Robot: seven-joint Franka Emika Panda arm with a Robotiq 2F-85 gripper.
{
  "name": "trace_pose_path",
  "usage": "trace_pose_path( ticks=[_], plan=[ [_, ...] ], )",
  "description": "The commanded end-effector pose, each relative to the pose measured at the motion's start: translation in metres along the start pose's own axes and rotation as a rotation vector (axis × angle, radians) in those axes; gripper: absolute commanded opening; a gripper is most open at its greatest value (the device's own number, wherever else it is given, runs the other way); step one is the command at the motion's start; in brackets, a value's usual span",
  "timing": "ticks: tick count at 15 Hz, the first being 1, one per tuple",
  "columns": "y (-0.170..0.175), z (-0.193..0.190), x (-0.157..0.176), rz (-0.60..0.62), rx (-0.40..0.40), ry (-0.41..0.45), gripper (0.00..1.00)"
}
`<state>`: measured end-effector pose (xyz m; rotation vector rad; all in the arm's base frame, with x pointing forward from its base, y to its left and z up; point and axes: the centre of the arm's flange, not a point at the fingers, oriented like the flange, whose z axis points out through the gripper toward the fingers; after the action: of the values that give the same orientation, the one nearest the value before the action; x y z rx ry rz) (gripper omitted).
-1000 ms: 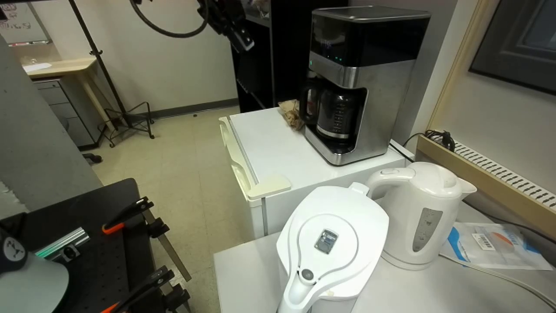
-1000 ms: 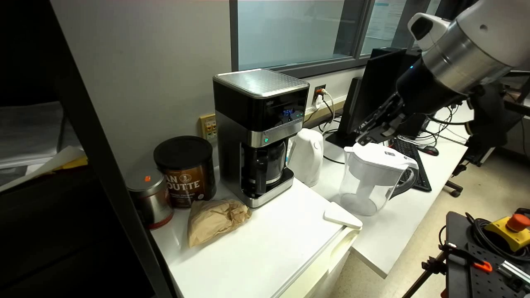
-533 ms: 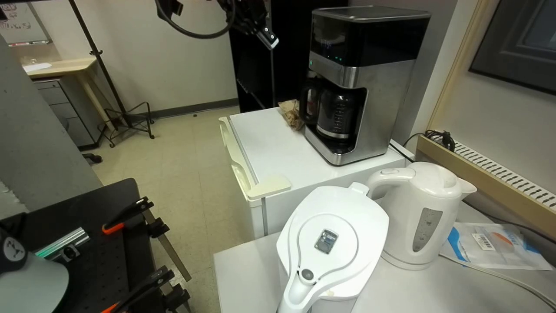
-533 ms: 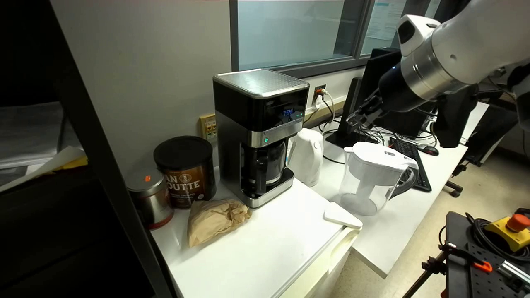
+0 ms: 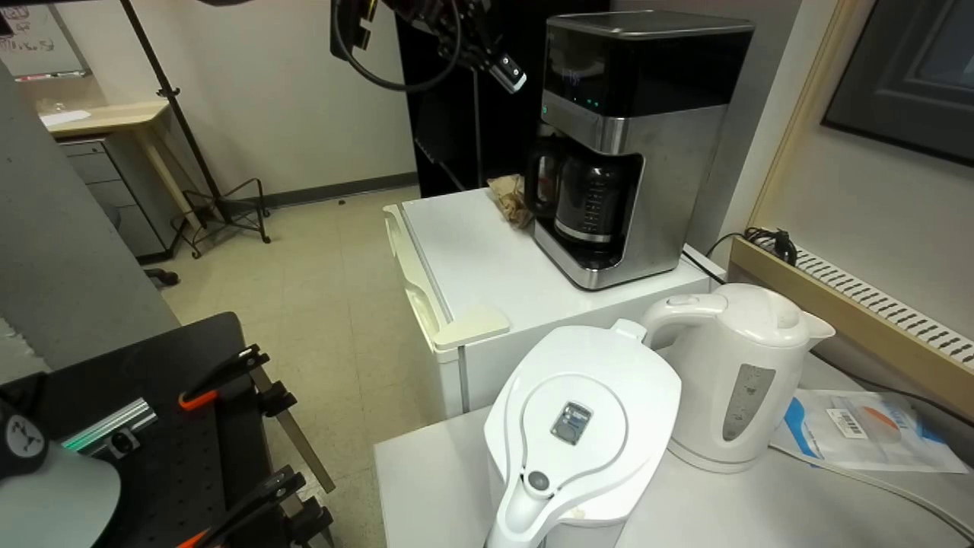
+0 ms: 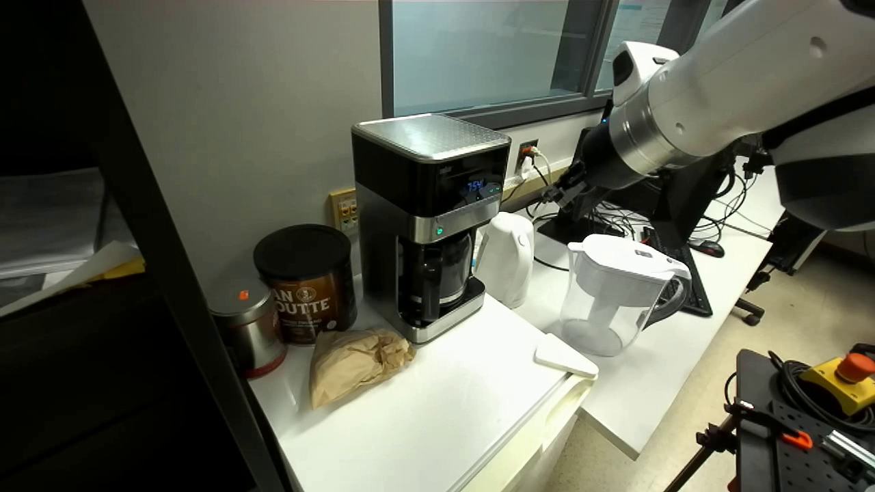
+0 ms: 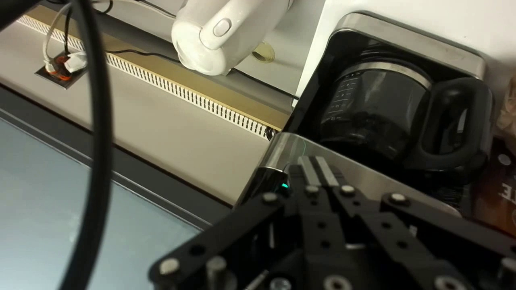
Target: Press the coffee maker
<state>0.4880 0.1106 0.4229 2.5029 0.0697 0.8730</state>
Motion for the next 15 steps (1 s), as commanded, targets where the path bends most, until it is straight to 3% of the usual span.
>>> trace_pose_path(
  ticks=[1,15],
  plan=[
    [-0.012,0.027,0.02,0.034,-0.017,0.009,0.0],
    [-0.014,0.084,0.043,0.114,-0.069,-0.021,0.0]
  ],
)
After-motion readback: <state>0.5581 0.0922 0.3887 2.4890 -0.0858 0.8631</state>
